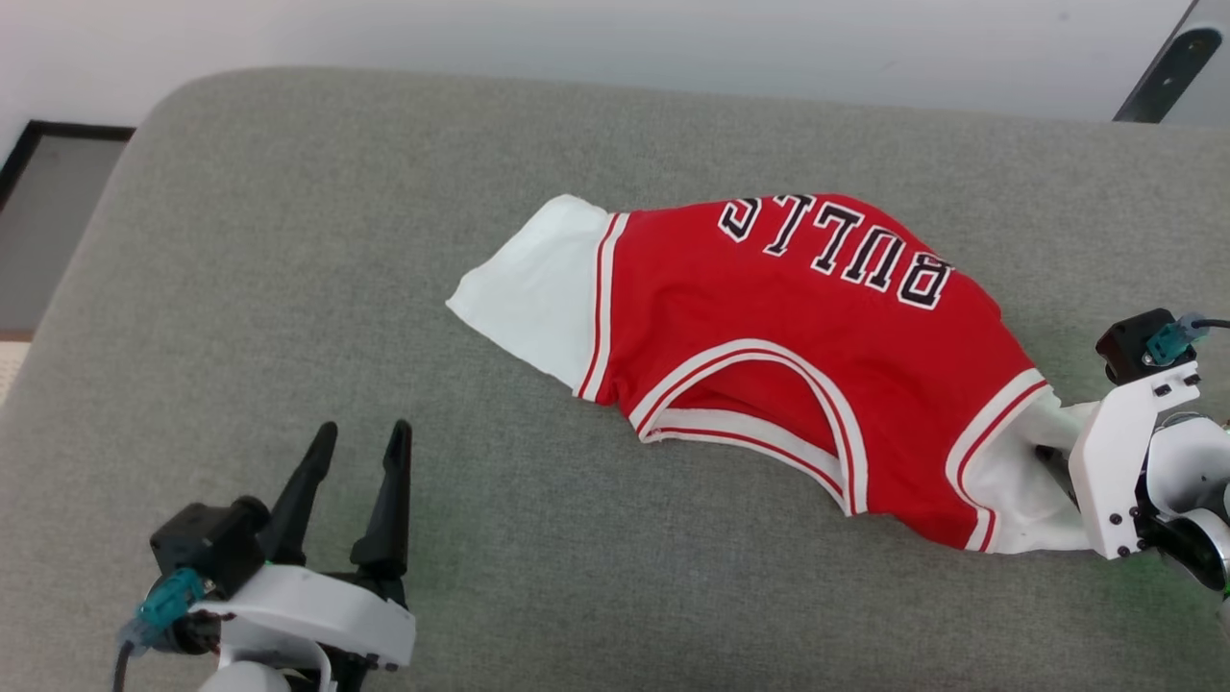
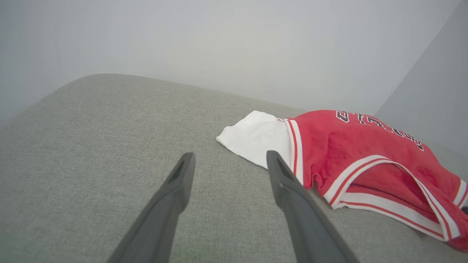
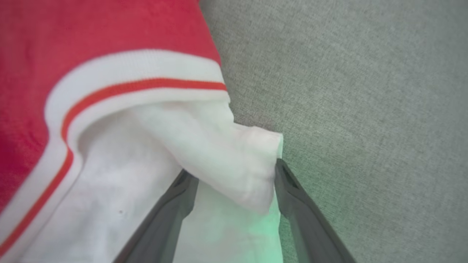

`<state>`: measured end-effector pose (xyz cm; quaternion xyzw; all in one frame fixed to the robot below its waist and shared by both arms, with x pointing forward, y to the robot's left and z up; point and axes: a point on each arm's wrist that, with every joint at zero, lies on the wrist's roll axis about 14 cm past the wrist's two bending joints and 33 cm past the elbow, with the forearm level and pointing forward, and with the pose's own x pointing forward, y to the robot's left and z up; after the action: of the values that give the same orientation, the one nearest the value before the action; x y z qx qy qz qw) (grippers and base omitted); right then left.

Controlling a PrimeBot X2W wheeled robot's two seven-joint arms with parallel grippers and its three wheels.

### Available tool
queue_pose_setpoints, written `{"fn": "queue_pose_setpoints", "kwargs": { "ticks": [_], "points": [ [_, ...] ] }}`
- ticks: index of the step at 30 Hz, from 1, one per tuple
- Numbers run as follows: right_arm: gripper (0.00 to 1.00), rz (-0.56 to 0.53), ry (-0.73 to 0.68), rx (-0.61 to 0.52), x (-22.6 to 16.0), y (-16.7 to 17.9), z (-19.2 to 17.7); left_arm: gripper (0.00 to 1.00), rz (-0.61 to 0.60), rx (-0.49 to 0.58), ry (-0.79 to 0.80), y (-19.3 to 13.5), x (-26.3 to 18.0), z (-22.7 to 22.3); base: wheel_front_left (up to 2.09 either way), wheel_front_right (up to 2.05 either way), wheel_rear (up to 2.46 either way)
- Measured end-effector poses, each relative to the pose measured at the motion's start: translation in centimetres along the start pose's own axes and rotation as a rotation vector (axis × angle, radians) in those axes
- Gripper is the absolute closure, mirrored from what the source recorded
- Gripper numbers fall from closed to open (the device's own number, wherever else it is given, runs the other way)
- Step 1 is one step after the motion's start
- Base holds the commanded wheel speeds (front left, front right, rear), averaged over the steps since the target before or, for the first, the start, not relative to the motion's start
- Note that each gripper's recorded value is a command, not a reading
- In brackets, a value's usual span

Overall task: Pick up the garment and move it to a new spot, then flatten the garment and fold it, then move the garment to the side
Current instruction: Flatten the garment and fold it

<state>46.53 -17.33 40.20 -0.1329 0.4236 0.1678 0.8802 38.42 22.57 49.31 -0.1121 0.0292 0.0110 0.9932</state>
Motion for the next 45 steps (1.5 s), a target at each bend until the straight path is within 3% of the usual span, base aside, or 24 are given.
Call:
{"fn": "queue_pose_setpoints", "kwargs": {
  "ticks": [6,7,8,9,21,29,34,45],
  "points": [
    [0.00,0.010,0.013,-0.001,1.6,0.0,-0.3,0.00,0.012,-0.002,0.014,0.6,0.4,-0.6,0.00,0.00,0.00],
    [0.21,0.012,0.013,-0.003,1.8,0.1,-0.2,0.00,0.013,-0.002,0.016,0.7,0.6,-0.6,0.00,0.00,0.00],
    [0.67,0.015,0.014,-0.003,1.9,0.1,-0.2,0.00,0.014,-0.001,0.017,0.8,0.7,-0.7,0.00,0.00,0.00],
    [1.00,0.018,0.004,-0.004,2.1,0.2,0.0,0.00,0.015,0.001,0.019,0.8,0.8,-0.7,0.00,0.00,0.00],
    [1.00,0.034,-0.024,0.015,2.4,0.7,0.1,0.00,-0.046,0.013,0.007,0.1,2.2,0.5,0.00,0.00,0.00],
    [1.00,0.034,-0.028,0.017,2.9,0.5,0.5,0.00,-0.202,0.126,0.002,-1.6,7.7,5.3,0.00,0.00,0.00],
    [1.00,0.041,-0.036,0.013,3.4,0.6,1.0,0.00,-0.270,0.077,0.217,-3.0,11.8,3.4,0.00,0.00,0.00],
    [1.00,0.046,-0.048,0.006,4.2,0.4,1.5,0.00,-0.152,0.132,0.733,0.3,14.9,-5.3,0.00,0.00,0.00]
  ]
}}
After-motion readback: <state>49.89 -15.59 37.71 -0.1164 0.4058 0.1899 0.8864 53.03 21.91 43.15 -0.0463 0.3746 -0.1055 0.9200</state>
